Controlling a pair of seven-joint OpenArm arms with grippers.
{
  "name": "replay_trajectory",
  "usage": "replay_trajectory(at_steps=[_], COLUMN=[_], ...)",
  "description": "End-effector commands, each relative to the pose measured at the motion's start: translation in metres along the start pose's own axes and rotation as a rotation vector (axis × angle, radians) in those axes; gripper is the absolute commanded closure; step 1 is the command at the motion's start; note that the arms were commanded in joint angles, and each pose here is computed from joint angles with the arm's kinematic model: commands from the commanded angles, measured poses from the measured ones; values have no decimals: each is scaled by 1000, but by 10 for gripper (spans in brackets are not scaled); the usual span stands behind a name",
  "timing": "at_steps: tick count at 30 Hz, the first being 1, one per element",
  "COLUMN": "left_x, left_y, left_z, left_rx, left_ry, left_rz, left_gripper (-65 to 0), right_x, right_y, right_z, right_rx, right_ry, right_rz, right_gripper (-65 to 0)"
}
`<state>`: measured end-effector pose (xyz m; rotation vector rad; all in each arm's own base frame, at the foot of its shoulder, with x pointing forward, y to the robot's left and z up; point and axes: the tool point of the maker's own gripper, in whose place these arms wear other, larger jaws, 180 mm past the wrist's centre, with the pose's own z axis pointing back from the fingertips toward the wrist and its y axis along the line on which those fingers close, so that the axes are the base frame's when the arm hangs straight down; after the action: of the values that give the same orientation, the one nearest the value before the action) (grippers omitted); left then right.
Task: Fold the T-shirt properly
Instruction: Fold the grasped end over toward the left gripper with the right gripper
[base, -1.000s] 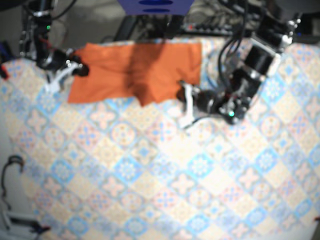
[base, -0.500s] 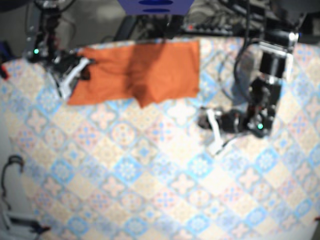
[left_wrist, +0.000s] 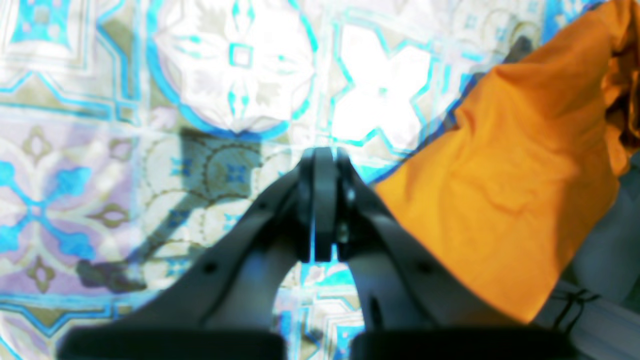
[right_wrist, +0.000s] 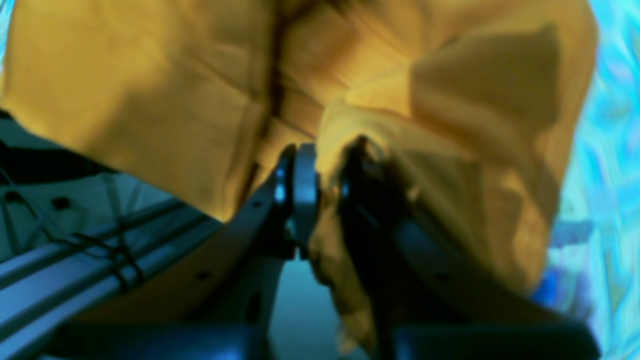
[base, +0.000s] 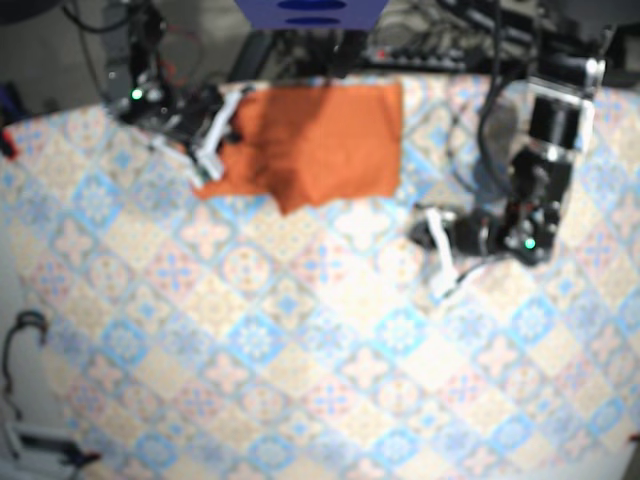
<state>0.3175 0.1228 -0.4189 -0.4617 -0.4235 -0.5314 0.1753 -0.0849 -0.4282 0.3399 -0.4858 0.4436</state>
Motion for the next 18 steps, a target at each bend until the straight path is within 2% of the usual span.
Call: replay_trajectory(at_steps=[1,10,18], left_x=[18,8,7], left_y=[7,7,7], left_z=[12,11,10], left_rx=[14,12,14], left_ry=[-47,-32,-27], left_rz=[-22,-11,-14], left_gripper=[0,0,0], right_x=[10,14,27], right_y=[4,33,39], right_z=[1,-10,-8], right_rx=[0,2,2], right_ry=[-28,1,-32], right_rz=[28,145,155], right_gripper=[0,0,0])
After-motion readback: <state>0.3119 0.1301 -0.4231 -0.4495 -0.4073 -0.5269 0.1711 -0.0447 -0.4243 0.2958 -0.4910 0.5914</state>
